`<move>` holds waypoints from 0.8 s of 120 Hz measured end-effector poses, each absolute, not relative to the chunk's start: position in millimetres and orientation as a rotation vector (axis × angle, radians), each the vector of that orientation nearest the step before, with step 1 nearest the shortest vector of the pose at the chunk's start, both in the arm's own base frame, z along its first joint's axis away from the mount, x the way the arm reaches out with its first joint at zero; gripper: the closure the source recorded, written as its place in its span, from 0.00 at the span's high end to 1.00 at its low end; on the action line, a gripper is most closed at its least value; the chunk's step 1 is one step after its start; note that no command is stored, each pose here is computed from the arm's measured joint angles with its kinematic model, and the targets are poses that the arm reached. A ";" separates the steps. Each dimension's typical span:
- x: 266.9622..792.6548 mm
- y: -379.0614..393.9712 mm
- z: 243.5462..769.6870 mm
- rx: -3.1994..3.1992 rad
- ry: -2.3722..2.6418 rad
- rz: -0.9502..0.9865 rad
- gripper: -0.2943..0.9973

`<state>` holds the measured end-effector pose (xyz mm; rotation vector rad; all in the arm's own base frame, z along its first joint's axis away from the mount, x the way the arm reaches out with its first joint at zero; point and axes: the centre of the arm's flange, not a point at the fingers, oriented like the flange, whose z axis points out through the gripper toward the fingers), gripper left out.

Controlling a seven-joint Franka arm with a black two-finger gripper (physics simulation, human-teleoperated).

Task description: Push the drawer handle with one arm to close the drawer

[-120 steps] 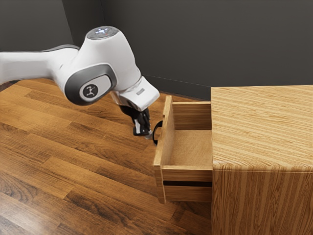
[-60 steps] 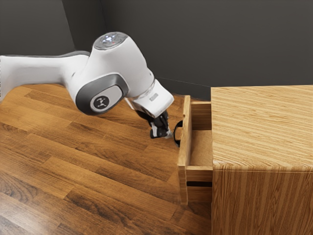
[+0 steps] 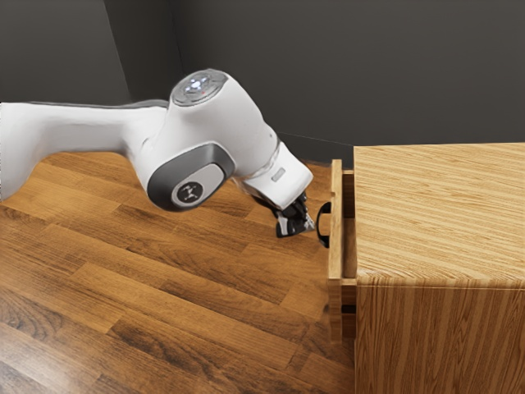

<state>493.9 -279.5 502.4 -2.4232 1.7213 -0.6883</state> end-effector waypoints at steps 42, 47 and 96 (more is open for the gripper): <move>498.2 -291.0 502.3 -2.381 1.713 -0.798 0.17; 496.1 -295.2 502.9 -2.373 1.722 -0.810 0.16; 501.5 -290.1 543.3 -2.499 1.574 -0.494 0.16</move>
